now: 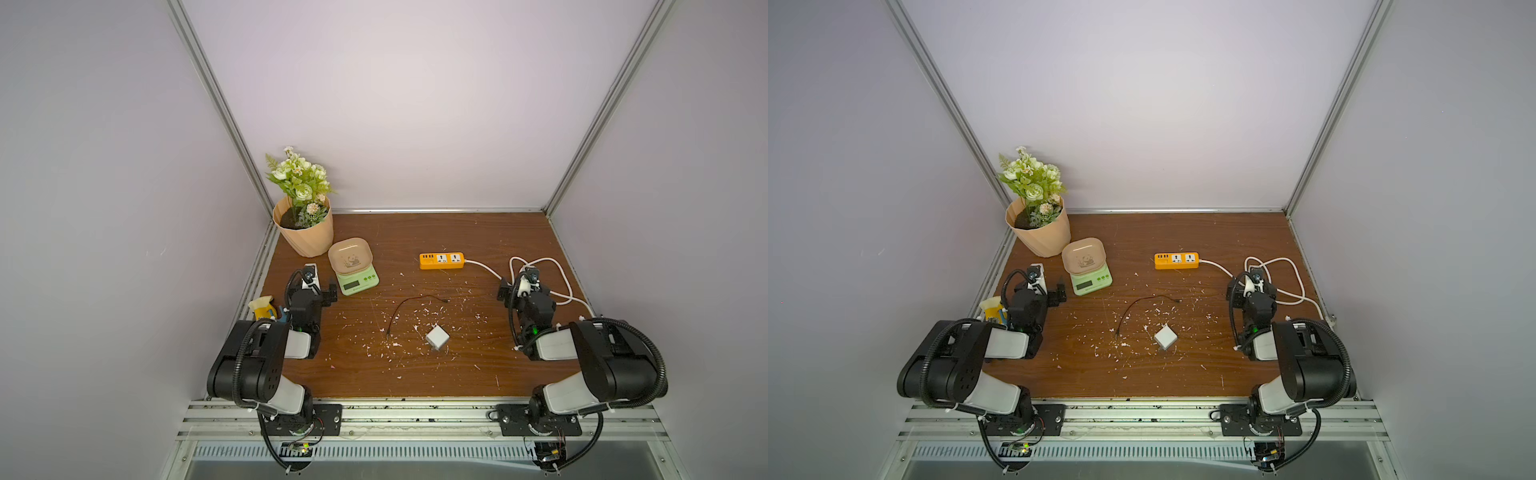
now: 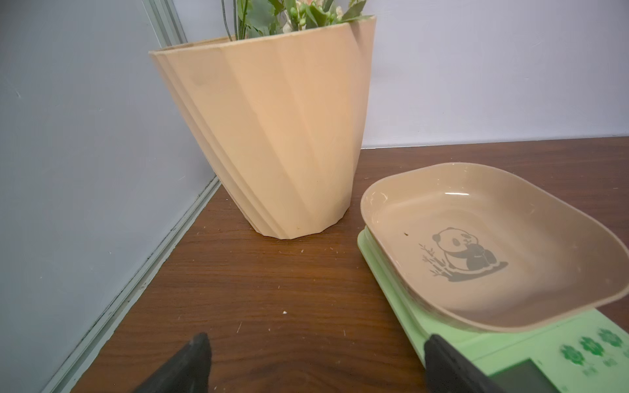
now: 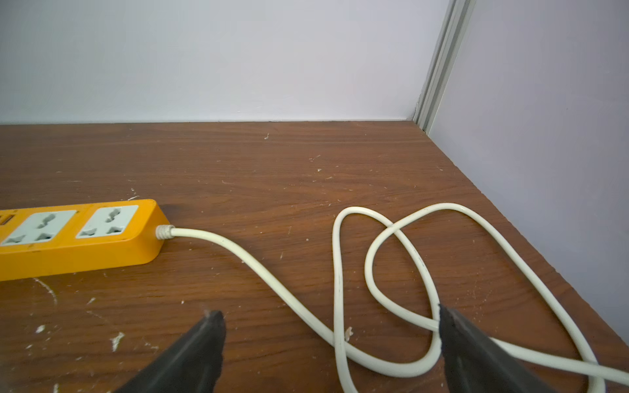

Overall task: Charge the electronic scale
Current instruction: Pick up the charging cable from the center of the board.

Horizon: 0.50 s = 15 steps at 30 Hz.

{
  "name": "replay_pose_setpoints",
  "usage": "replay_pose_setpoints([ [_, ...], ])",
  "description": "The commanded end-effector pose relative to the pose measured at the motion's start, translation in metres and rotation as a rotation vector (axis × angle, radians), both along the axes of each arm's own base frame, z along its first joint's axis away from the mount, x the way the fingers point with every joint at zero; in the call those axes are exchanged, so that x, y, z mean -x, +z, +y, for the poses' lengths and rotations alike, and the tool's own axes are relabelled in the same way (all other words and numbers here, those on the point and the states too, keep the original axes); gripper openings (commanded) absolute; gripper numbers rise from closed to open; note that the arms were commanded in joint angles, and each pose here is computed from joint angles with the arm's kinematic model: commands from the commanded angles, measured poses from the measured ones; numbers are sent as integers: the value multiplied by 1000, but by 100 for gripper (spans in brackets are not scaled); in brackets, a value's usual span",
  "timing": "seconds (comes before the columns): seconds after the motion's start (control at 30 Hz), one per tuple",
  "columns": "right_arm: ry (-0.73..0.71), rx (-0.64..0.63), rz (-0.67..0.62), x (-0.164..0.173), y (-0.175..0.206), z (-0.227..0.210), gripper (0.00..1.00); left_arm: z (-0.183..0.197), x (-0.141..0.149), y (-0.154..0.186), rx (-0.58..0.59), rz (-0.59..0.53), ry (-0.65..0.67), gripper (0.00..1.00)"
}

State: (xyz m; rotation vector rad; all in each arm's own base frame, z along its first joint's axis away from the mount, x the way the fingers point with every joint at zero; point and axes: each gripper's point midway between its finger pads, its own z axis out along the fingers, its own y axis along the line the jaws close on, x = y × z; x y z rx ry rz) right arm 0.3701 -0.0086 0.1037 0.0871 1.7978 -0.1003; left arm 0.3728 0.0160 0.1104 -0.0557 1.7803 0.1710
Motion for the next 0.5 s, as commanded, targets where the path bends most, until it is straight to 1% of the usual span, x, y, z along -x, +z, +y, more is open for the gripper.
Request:
replay_pose_setpoints([
  [0.0,24,12,-80,-7,23,5,100,3,-3,7,-1,-22,3,98],
  [0.47,23,11,-82,-7,23,4,100,3,-3,7,-2,-22,4,98],
])
